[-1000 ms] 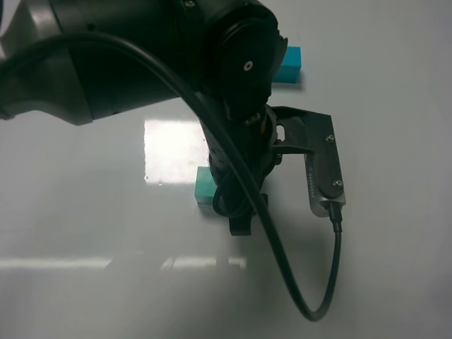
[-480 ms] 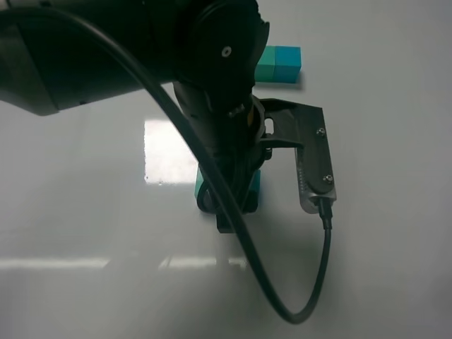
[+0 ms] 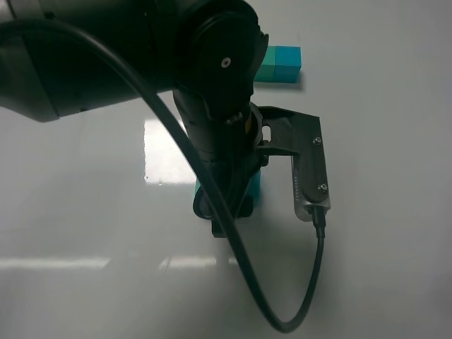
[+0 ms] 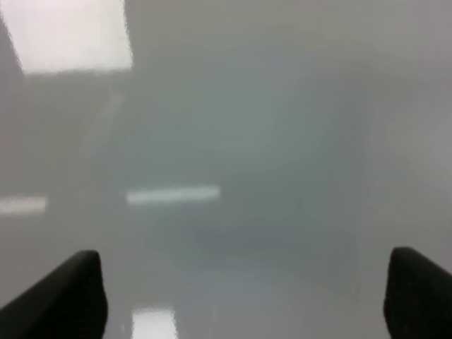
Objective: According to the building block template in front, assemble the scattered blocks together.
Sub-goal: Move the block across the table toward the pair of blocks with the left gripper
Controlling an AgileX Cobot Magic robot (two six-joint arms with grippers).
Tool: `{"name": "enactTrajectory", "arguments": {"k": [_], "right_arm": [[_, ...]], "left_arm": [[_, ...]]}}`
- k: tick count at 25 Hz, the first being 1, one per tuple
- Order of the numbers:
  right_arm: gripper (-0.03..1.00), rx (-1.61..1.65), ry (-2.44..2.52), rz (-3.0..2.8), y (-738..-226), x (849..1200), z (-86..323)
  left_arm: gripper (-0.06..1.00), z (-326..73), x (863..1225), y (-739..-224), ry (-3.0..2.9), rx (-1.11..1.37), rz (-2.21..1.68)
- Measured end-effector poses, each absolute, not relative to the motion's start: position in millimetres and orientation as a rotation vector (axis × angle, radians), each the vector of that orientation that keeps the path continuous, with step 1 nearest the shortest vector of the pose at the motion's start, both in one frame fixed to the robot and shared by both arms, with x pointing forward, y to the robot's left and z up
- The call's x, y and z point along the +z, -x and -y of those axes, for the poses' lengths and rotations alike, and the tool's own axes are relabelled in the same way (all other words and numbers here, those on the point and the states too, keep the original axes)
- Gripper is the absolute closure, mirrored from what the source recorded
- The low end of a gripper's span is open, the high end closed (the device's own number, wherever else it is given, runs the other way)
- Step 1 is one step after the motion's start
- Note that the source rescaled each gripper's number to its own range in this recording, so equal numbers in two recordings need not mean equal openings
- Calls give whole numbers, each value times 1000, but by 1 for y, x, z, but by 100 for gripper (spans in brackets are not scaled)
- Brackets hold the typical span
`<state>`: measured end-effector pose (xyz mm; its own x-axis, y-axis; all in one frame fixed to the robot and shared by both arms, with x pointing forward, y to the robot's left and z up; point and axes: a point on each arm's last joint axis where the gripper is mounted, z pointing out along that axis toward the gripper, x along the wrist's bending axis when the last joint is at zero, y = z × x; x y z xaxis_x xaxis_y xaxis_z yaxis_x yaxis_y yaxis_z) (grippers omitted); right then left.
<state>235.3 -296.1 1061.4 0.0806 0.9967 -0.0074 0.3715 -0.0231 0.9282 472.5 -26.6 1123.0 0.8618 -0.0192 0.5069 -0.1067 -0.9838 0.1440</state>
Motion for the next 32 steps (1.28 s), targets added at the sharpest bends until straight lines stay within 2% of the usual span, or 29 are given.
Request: {"name": "enactTrajectory", "arguments": {"k": [6,12,13,15,16,27,32], "right_arm": [[9,949,-1527,-1415,-235,1061,296],[9,949,-1527,-1415,-235,1061,296],[9,949,-1527,-1415,-235,1061,296],[9,949,-1527,-1415,-235,1061,296],[9,949,-1527,-1415,-235,1061,296],[9,949,-1527,-1415,-235,1061,296],[9,949,-1527,-1415,-235,1061,296]], "left_arm": [[62,27,1121,-473,-2875,778,120],[68,29,1118,-475,-2886,787,147],[71,29,1118,-475,-2887,790,151],[89,29,1118,-475,-2885,797,155],[93,29,1118,-475,-2885,798,157],[93,29,1119,-477,-2890,816,143],[93,33,1141,-477,-2816,877,138]]}}
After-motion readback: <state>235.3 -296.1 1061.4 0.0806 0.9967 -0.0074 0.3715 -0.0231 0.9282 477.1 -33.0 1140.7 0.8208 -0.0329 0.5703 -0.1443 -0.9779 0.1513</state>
